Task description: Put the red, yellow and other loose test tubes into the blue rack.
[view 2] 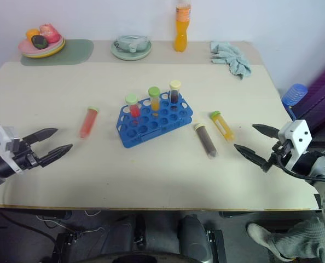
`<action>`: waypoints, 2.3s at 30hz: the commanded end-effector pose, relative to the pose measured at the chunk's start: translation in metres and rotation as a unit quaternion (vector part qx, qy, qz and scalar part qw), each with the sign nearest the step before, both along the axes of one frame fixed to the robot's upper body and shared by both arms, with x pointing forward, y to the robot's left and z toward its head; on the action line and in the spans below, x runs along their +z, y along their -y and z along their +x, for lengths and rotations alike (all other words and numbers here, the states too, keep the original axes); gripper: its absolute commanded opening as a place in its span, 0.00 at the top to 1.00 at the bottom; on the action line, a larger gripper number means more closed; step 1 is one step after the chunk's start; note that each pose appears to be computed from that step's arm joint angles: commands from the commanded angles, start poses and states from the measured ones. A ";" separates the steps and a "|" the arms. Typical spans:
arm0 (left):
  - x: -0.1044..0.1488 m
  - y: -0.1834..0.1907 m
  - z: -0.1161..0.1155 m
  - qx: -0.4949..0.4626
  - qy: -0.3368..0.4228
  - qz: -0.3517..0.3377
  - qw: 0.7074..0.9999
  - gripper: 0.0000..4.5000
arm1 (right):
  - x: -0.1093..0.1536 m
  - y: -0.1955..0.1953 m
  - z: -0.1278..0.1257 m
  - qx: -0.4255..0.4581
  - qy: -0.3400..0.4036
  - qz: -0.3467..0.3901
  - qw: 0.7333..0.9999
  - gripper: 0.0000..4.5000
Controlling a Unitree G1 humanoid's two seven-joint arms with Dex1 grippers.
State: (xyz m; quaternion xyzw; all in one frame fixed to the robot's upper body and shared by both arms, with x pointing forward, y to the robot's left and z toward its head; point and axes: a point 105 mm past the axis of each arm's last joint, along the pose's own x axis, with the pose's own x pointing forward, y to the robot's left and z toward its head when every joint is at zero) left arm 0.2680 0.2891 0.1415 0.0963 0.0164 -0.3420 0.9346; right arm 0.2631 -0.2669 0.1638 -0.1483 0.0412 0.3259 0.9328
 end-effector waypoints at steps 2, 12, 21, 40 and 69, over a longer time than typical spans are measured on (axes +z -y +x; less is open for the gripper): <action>0.011 -0.001 -0.003 -0.002 0.016 0.015 1.000 0.07 | 0.018 -0.006 0.002 -0.001 0.025 -0.001 1.000 0.00; 0.017 0.006 -0.004 -0.013 0.021 -0.008 1.000 0.07 | 0.023 -0.007 0.005 -0.003 0.031 0.009 0.999 0.00; 0.029 0.025 -0.002 -0.066 0.040 -0.046 0.996 0.07 | 0.020 -0.001 0.010 -0.005 0.030 0.025 0.999 0.00; 0.044 0.086 0.008 -0.194 0.078 -0.014 0.978 0.07 | 0.020 0.006 0.102 -0.193 -0.185 -0.053 0.962 0.00; 0.036 0.090 -0.005 -0.196 0.066 -0.023 0.978 0.07 | -0.007 -0.029 0.132 -0.178 -0.289 -0.080 0.937 0.00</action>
